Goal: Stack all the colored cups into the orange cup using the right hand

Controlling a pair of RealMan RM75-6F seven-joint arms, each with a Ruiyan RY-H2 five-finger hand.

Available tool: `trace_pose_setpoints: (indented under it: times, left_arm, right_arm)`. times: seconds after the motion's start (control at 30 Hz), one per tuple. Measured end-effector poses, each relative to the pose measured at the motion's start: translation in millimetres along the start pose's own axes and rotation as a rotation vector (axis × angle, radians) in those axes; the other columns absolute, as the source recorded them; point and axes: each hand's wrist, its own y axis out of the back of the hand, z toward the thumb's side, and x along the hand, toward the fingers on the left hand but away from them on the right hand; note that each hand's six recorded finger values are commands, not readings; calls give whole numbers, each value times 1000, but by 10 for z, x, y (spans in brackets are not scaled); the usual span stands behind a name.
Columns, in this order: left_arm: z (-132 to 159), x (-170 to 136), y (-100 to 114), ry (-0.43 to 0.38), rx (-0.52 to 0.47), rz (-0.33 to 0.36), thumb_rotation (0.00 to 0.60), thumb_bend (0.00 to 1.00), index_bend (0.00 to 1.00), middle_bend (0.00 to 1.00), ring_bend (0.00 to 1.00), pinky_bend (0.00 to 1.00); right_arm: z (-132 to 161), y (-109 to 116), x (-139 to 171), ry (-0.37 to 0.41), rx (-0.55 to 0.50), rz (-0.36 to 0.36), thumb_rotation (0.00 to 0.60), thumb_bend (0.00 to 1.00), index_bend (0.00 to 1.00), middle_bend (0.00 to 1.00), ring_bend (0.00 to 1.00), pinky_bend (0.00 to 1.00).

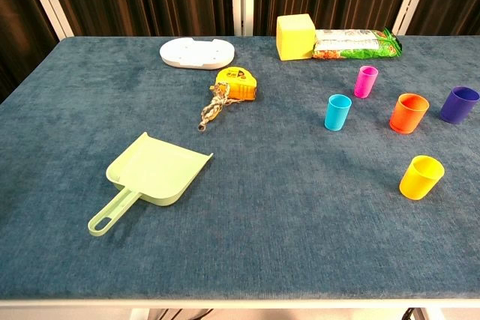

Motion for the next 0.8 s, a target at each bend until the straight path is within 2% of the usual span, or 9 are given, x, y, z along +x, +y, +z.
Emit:
trace_pose_setpoints:
  times: [0.27,0.47,0.63,0.8]
  left_arm:
    - [-19,-10,27,13,4,4,600,36,36,43,0,0]
    - [-7,0,-33,8,3,-23,600,35,38,43,0,0]
    - [32,8,-149,-8,0,-71,600,35,39,43,0,0]
    - [22,3,-193,-6,-17,-67,600,35,39,43,0,0]
  right_arm:
    - [-78,24,21,-16,-3,-11,600,25,0,0,0,0]
    - [-164,71,-2,-47,6,-25,600,26,0,9,0,0]
    - [-281,124,-104,-87,64,-24,600,26,0,27,0,0]
    - [-360,256,-345,-107,132,-25,600,26,0,57,0,0]
